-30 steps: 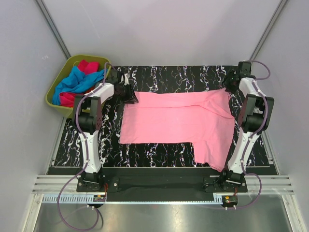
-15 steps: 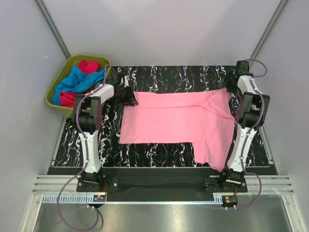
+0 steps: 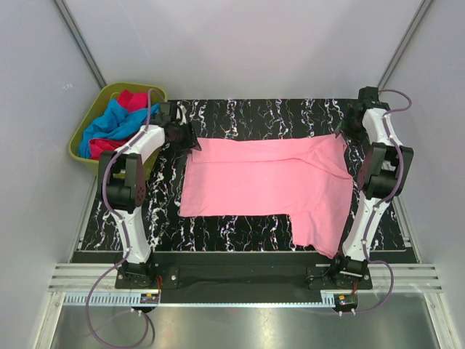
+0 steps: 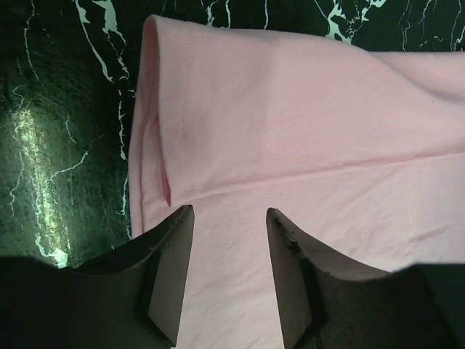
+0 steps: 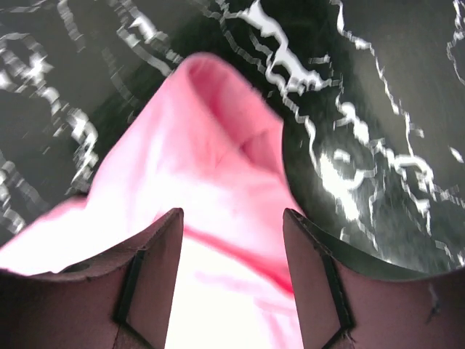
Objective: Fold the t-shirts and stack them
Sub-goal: Fold the tshirt
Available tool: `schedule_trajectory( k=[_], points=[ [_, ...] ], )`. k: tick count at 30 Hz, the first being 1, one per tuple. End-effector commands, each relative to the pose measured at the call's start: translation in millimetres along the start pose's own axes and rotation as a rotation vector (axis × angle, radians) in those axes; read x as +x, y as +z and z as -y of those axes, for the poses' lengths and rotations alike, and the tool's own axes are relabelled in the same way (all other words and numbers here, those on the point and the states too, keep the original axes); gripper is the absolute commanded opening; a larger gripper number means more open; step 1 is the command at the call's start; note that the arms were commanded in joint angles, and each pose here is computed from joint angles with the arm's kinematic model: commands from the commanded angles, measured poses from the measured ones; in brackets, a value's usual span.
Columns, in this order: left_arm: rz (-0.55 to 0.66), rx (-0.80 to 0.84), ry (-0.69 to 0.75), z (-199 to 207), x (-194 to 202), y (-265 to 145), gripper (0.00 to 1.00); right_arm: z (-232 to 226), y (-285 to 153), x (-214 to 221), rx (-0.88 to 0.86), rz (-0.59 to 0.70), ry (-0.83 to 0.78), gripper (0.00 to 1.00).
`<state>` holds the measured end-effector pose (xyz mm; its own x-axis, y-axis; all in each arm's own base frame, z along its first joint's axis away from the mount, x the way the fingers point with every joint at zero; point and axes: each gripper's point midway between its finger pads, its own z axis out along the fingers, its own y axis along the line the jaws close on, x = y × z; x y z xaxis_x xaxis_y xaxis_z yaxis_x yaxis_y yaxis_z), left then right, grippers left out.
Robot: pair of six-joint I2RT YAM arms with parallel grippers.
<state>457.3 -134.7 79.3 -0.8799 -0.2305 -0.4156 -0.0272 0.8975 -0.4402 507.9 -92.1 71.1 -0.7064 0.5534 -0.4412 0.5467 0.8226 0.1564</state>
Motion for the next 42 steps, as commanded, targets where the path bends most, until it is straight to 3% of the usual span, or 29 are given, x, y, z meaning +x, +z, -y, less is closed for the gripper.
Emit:
schedule_trajectory(
  k=[1,6,18,24,29,42],
  points=[
    [0.011,-0.046,-0.021,-9,0,-4,0.49,-24,-55,-2,-0.076,0.042,-0.040,0.64],
    [-0.033,-0.059,-0.019,-17,13,8,0.45,-54,-62,31,-0.201,-0.006,-0.147,0.64],
    [-0.065,-0.108,-0.036,-33,19,32,0.35,-72,-66,47,-0.278,-0.024,-0.165,0.63],
    [-0.069,-0.118,-0.048,-35,20,33,0.36,-72,-61,50,-0.275,-0.038,-0.163,0.62],
    [-0.084,-0.124,-0.064,-39,28,34,0.43,-73,-57,51,-0.277,-0.046,-0.162,0.62],
    [-0.055,-0.138,-0.060,-37,26,20,0.39,-73,-53,53,-0.281,-0.056,-0.165,0.62]
  ],
)
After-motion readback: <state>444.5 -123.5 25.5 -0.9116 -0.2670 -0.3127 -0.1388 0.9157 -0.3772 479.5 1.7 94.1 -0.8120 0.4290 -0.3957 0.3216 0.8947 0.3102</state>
